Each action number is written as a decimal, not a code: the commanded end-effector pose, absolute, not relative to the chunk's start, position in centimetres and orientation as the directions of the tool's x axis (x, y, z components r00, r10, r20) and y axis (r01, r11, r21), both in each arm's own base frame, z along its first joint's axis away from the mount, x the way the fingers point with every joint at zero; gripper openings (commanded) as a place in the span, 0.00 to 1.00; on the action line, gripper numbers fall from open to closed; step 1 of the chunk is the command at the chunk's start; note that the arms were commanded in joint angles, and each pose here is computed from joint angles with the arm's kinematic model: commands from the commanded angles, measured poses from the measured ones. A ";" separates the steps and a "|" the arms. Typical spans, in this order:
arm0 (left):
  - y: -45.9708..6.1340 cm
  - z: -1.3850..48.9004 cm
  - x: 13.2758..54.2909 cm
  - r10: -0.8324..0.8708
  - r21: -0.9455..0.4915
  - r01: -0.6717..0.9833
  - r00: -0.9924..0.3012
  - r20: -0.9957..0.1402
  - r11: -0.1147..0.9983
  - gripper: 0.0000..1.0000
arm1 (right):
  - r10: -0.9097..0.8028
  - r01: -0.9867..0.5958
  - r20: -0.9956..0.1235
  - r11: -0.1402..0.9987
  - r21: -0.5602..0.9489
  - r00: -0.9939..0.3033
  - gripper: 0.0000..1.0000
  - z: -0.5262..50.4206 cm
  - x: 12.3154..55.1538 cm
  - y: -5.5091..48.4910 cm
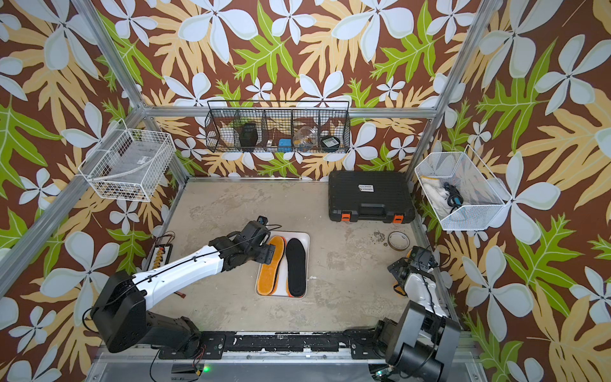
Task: Put the insoles into the storage box
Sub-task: Move the insole to the center of the board, then pick up the insole from the center of the board, then place the insole in the storage box.
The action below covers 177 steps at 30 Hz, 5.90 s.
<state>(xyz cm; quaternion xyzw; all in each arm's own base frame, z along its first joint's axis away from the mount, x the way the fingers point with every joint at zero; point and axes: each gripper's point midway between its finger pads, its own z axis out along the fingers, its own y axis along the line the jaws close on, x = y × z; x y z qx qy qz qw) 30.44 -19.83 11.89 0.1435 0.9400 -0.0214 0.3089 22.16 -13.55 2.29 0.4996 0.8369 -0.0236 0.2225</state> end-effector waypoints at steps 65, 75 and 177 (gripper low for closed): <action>-18.3 13.2 31.0 0.227 0.048 0.251 -0.757 -0.612 0.967 0.90 | 0.507 0.505 -0.245 0.860 0.078 -0.826 0.93 1.7 23.9 6.1; -18.1 13.3 30.8 0.227 0.047 0.252 -0.753 -0.618 0.966 0.90 | 0.344 0.399 -0.320 0.908 -0.124 -0.883 0.96 5.9 25.4 3.4; -17.3 16.5 30.9 0.142 -0.006 0.207 -0.690 -0.710 0.978 1.00 | 0.007 -0.037 -0.311 0.990 0.136 -0.950 0.65 5.7 28.0 27.1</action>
